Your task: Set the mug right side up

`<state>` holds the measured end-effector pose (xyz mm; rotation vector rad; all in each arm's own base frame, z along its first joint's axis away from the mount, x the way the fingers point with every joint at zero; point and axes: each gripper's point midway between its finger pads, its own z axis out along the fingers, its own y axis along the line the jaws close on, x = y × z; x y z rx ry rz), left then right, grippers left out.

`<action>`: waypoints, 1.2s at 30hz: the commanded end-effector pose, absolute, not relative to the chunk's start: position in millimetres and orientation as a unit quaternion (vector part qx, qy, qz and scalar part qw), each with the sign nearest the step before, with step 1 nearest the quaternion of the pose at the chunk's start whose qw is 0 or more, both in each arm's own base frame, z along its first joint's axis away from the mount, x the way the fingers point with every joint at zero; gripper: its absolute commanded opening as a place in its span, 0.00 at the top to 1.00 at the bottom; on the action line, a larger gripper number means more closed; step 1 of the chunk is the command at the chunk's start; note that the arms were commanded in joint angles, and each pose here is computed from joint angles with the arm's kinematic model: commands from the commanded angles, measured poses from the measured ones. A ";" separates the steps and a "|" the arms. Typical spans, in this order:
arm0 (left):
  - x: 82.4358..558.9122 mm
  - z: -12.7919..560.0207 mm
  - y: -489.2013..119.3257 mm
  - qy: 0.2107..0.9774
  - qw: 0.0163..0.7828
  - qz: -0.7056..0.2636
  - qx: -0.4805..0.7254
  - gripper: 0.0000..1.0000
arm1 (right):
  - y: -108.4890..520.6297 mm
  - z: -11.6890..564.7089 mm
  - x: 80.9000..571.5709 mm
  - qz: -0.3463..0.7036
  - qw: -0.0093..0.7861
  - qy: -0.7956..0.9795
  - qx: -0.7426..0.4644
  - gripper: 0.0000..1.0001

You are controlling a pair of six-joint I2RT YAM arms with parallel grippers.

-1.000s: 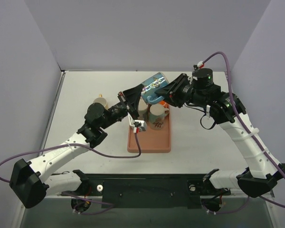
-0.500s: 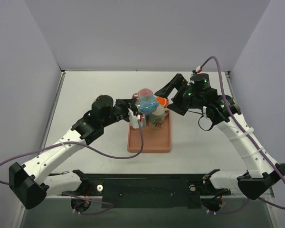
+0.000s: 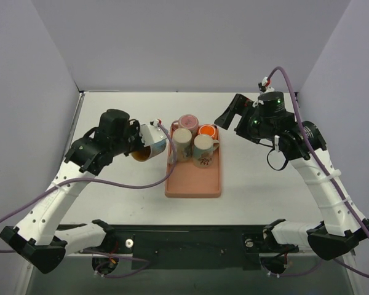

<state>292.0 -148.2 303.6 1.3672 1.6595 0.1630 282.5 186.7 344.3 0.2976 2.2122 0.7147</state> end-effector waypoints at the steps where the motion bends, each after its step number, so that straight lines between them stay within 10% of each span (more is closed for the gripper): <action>1: 269.1 275.7 -113.0 0.779 0.372 0.040 0.504 1.00 | 171.0 357.0 279.1 0.263 0.416 0.866 0.087 0.09; 9: 284.0 218.7 -39.9 0.913 0.189 -0.033 0.361 1.00 | 151.9 361.9 277.9 0.240 0.443 0.860 0.077 0.08; 36: 388.2 128.3 93.9 0.977 0.145 0.012 0.154 1.00 | 135.2 339.0 279.5 0.200 0.447 0.869 0.068 0.00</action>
